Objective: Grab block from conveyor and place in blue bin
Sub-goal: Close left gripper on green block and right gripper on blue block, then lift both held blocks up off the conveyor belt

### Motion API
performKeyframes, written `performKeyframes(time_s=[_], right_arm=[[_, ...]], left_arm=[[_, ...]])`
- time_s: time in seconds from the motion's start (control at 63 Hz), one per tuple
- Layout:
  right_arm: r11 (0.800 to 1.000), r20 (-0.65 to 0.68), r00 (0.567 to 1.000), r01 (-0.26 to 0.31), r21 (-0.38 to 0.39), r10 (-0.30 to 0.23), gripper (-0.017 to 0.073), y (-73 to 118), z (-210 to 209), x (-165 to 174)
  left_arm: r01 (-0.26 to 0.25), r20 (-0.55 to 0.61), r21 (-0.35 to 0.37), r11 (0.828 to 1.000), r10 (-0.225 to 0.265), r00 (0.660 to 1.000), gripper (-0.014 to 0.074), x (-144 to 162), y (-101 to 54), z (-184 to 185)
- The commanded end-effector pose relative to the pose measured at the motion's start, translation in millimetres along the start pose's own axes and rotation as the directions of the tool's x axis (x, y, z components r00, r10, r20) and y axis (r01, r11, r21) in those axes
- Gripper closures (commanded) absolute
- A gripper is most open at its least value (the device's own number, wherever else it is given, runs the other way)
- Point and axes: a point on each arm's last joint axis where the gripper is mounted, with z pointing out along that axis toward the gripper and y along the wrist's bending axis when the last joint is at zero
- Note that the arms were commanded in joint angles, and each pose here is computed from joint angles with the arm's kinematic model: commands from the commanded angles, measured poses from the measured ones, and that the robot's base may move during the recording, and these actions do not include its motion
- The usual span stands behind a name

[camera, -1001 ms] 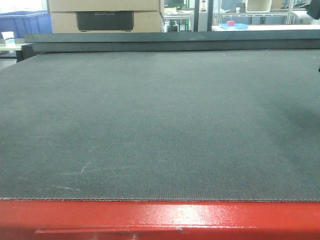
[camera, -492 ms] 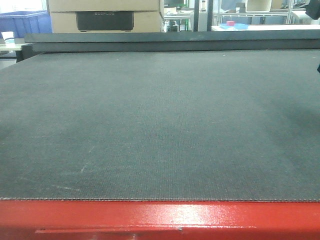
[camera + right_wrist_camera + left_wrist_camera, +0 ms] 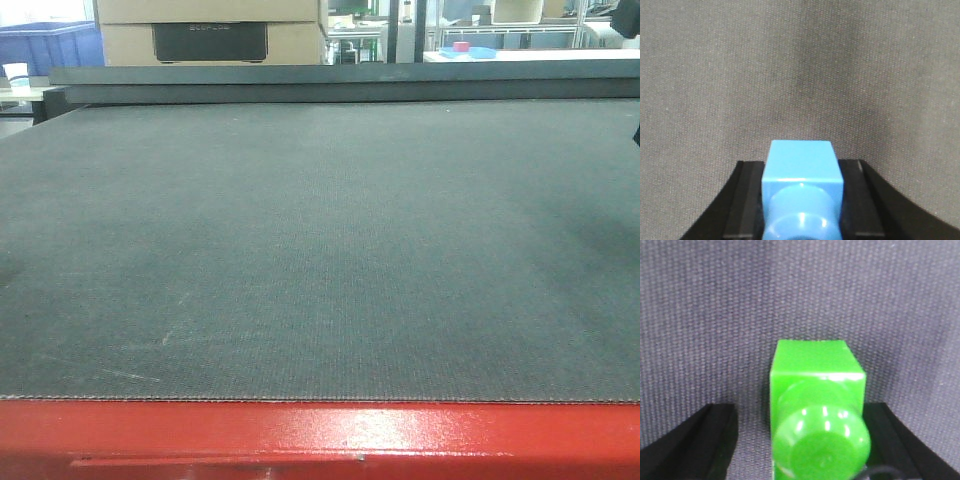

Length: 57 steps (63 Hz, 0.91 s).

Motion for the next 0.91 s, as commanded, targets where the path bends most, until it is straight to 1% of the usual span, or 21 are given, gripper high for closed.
performKeyframes(time_s=[0.0,0.143,0.206,0.302,0.365,0.413,0.476,0.54,0.572,0.715,0.746,0.762,0.778,0.826,0.889], right_arm=[[1.0,0.015,1.0,0.002,-0.001,-0.002,0.0721,0.7,-2,0],[1.0,0.015,1.0,0.002,-0.001,-0.002,0.0721,0.7,-2,0],[1.0,0.013,1.0,0.0,-0.004,0.0,0.0721,1.0,-2,0],[1.0,0.013,1.0,0.0,-0.004,0.0,0.0721,1.0,-2,0],[1.0,0.013,1.0,0.0,-0.004,0.0,0.0721,1.0,-2,0],[1.0,0.013,1.0,-0.001,-0.006,0.001,0.0721,1.2,-2,0],[1.0,0.015,1.0,-0.001,-0.006,0.001,0.0721,1.2,-2,0],[1.0,0.041,0.999,-0.001,-0.006,0.002,0.0721,1.1,-2,-2],[1.0,0.054,0.999,-0.001,-0.005,0.002,0.0721,1.1,-2,-3],[1.0,0.057,0.998,0.002,-0.007,-0.001,0.0721,2.0,-8,-5],[1.0,0.059,0.998,0.002,-0.008,-0.002,0.0721,2.2,-9,-5],[1.0,0.062,0.998,0.002,-0.008,-0.002,0.0721,2.3,-10,-4],[1.0,0.067,0.998,0.003,-0.008,-0.002,0.0721,2.4,-11,-4],[1.0,0.088,0.996,0.004,-0.008,-0.003,0.0721,2.8,-15,-4],[1.0,0.136,0.991,0.006,-0.009,-0.005,0.0721,3.3,-22,-5]], left_arm=[[0.005,0.007,0.005,1.0,-0.005,1.0,0.0192,0,0.2,0],[0.007,0.011,0.006,1.0,-0.007,1.0,0.0195,0,0.0,0],[0.007,0.022,0.007,1.0,-0.007,1.0,0.0226,-1,0.0,0],[0.013,0.029,0.016,1.0,-0.013,0.999,0.0325,-2,-0.8,0],[0.018,0.038,0.024,1.0,-0.019,0.999,0.0424,-3,-1.5,0],[0.018,0.04,0.024,1.0,-0.019,0.999,0.0475,-3,-1.5,0],[0.018,0.042,0.025,1.0,-0.019,0.999,0.0563,-3,-1.5,-1],[0.016,0.047,0.025,1.0,-0.017,0.999,0.0668,-3,-1.5,-2],[0.016,0.058,0.025,1.0,-0.018,0.998,0.0706,-3,-1.5,-3],[0.006,0.125,0.026,1.0,-0.009,0.992,0.0704,-2,-1.7,-19],[-0.015,0.148,0.023,1.0,0.011,0.989,0.0704,-1,-1.5,-24],[-0.015,0.162,0.023,1.0,0.011,0.987,0.0704,-1,-1.4,-27],[-0.033,0.173,0.02,0.999,0.029,0.984,0.0704,0,-1.4,-30],[-0.058,0.217,0.014,0.998,0.054,0.975,0.0704,2,-1.1,-41],[-0.08,0.275,0.019,0.997,0.071,0.959,0.0704,4,-2.0,-54]])
